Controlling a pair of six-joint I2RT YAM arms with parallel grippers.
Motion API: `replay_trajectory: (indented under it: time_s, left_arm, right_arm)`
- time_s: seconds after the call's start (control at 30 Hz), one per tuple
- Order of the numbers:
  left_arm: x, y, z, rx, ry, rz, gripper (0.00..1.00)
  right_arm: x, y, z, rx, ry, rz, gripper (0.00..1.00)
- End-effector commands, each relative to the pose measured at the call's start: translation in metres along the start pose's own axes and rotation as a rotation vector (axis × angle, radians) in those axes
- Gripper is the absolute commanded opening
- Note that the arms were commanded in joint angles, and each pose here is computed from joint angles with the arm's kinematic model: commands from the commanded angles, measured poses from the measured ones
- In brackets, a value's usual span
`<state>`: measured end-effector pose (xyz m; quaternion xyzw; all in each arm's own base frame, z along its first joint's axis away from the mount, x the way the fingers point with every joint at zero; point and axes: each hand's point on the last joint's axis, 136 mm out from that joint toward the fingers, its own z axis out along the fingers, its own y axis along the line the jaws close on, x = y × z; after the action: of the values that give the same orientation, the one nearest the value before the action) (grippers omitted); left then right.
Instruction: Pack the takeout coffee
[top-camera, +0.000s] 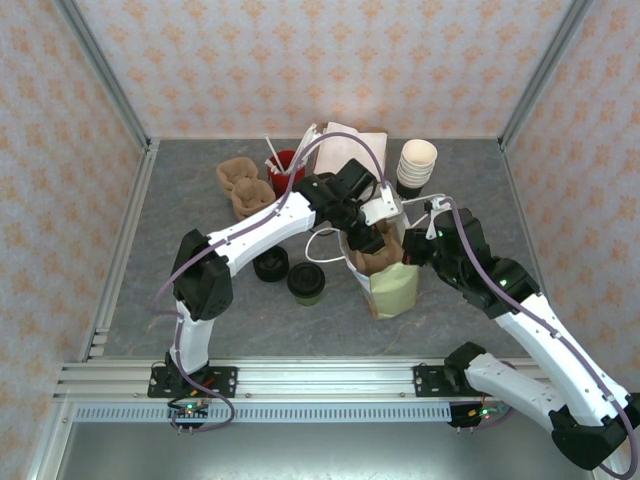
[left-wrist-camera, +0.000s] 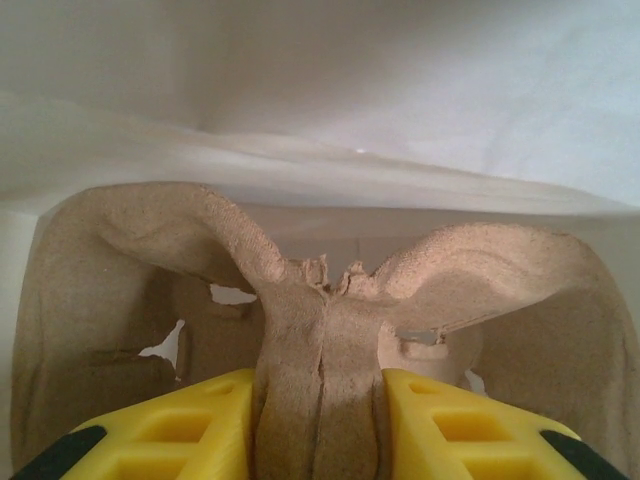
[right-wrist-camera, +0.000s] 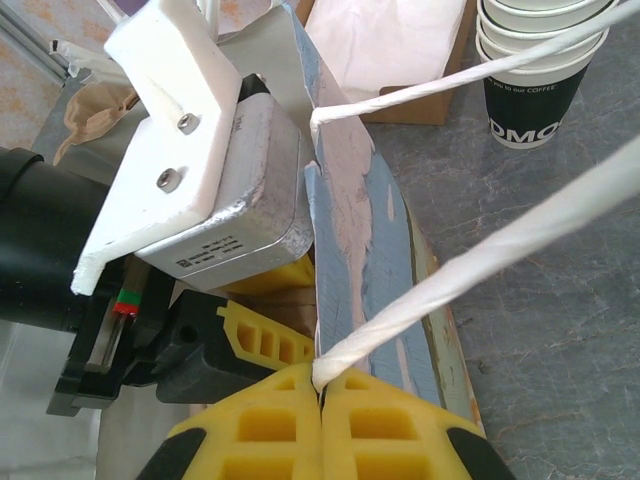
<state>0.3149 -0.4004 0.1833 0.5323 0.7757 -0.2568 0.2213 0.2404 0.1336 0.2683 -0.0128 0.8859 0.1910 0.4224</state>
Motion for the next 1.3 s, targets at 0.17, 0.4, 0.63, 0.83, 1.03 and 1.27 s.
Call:
replay_trajectory:
  time_s: [0.17, 0.4, 0.63, 0.83, 1.03, 1.27]
  left_arm:
    - [-0.011, -0.008, -0.002, 0.017, -0.018, -0.028, 0.53]
    - [-0.037, -0.019, -0.04, 0.013, -0.092, -0.012, 0.76]
    - [-0.053, -0.032, -0.075, 0.007, -0.125, -0.01, 0.87]
    - [-0.068, -0.037, -0.096, 0.005, -0.166, -0.054, 0.88]
    - [-0.096, -0.048, -0.149, -0.039, -0.293, -0.098, 0.91]
    - [-0.106, -0.035, -0.226, -0.215, -0.45, -0.226, 0.91]
  right_arm:
    - [-0.002, 0.002, -0.003, -0.02, -0.019, 0.016, 0.03]
    - [0.001, 0.0, -0.003, -0.015, -0.011, 0.013, 0.03]
    - [-0.003, -0.002, -0.007, -0.008, -0.03, 0.013, 0.02]
    - [-0.007, -0.001, -0.011, -0.009, -0.043, 0.018, 0.02]
    - [-0.008, -0.001, -0.013, -0.011, -0.046, 0.062, 0.03]
    - [-0.003, -0.008, -0.015, 0.018, -0.035, 0.18, 0.35]
